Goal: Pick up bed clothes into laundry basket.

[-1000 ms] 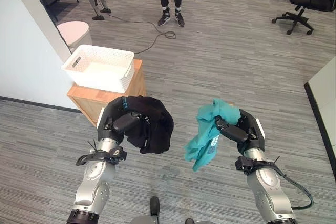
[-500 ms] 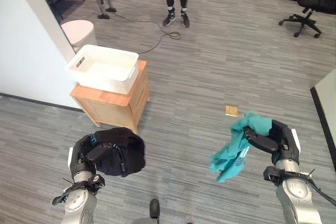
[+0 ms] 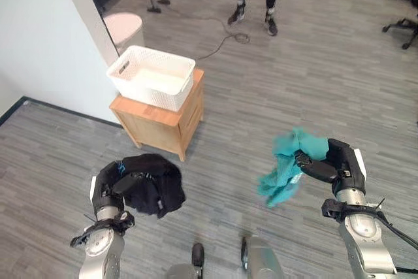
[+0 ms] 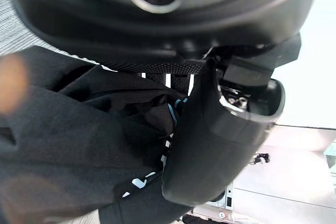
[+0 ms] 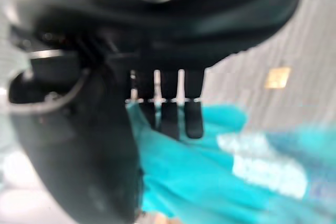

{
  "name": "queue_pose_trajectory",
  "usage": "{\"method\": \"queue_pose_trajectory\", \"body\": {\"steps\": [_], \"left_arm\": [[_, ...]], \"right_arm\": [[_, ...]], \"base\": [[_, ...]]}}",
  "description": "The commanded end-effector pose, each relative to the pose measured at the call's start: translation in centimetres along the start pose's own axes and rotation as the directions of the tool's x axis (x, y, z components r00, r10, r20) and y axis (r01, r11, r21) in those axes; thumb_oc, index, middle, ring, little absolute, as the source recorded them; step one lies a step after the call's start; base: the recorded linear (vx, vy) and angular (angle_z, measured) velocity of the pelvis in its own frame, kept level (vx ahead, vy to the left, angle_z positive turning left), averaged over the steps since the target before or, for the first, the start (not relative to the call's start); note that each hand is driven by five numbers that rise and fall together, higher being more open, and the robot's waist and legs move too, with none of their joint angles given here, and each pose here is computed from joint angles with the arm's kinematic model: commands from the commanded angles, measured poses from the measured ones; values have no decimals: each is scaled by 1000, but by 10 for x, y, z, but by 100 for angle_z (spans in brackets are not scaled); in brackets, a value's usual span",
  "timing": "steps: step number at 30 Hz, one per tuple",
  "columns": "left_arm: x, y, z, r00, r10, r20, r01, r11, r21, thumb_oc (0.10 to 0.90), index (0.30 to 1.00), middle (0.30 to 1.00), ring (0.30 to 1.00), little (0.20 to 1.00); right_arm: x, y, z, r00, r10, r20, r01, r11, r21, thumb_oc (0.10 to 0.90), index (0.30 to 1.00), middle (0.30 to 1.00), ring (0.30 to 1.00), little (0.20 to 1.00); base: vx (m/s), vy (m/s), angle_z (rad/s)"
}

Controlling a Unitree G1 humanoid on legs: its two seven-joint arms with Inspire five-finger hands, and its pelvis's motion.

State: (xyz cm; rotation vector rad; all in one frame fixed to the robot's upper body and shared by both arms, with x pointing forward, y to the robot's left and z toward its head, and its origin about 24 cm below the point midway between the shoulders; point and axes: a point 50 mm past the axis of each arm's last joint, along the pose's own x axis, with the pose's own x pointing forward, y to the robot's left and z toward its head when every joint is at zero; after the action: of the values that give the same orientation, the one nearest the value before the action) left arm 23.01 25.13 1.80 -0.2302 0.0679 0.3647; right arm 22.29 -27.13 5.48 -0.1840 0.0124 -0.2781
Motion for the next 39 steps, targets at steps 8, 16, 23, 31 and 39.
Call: {"method": "queue_pose_trajectory", "body": {"steps": [8, 16, 23, 31, 39], "left_arm": [[4, -24, 56, 948, -96, 304, 141, 982, -129, 400, 300, 300, 300, 300], [6, -24, 66, 935, -68, 349, 129, 980, -154, 400, 300, 300, 300, 300], [0, -14, 99, 866, -4, 501, 76, 990, -123, 400, 300, 300, 300, 300], [-3, -12, 128, 806, -73, 588, 90, 996, 0, 400, 300, 300, 300, 300], [-1, -11, 135, 792, -110, 601, 111, 993, 36, 400, 300, 300, 300, 300]], "right_arm": [[20, -30, 56, 943, -173, 284, 148, 983, 108, 400, 300, 300, 300, 300], [21, -52, 85, 891, -227, 394, 215, 974, 74, 400, 300, 300, 300, 300], [29, -74, 110, 853, -233, 466, 276, 961, -25, 400, 300, 300, 300, 300], [56, -100, 132, 868, -211, 449, 315, 934, -170, 400, 300, 300, 300, 300], [61, -121, 157, 862, -188, 471, 360, 881, -308, 400, 300, 300, 300, 300]], "base": [[376, -176, 52], [430, -71, -4], [309, 105, -51], [164, 175, -34], [187, 40, 47]]}}
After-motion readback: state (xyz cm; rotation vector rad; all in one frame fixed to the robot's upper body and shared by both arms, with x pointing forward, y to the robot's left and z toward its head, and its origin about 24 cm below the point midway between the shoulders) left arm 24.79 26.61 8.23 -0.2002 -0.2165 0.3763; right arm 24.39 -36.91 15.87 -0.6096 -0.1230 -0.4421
